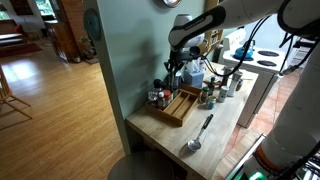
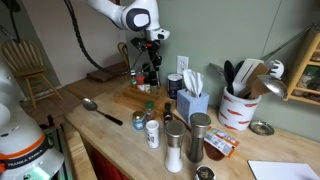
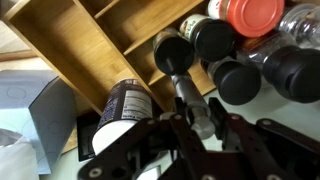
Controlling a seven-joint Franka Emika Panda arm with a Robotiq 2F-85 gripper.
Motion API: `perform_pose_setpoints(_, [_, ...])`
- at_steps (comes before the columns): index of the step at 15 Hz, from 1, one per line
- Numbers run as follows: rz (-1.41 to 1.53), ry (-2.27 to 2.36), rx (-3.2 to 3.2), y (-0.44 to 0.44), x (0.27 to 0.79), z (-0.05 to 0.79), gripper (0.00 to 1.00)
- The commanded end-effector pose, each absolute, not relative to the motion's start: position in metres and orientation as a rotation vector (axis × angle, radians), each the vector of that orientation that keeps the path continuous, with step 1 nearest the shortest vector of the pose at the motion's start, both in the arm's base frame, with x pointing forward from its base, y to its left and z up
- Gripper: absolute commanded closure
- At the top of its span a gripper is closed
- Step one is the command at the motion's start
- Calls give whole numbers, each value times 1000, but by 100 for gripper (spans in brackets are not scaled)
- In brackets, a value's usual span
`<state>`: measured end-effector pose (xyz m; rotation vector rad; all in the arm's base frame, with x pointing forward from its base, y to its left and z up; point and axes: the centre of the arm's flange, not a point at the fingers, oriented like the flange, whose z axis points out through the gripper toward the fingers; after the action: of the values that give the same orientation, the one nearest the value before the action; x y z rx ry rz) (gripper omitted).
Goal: Pick up the silver long object and put it behind the spice bottle with a black lid in the wooden tray
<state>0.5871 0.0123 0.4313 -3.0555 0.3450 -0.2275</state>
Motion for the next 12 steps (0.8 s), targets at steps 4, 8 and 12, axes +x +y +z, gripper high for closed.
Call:
perform_pose_setpoints(4, [-241,267,-3029,23,578,412,93])
perform_pose_setpoints(8, [-226,240,-3040,37,580,402,93])
perform_pose_setpoints(12, [-227,215,-3049,45,585,396,93])
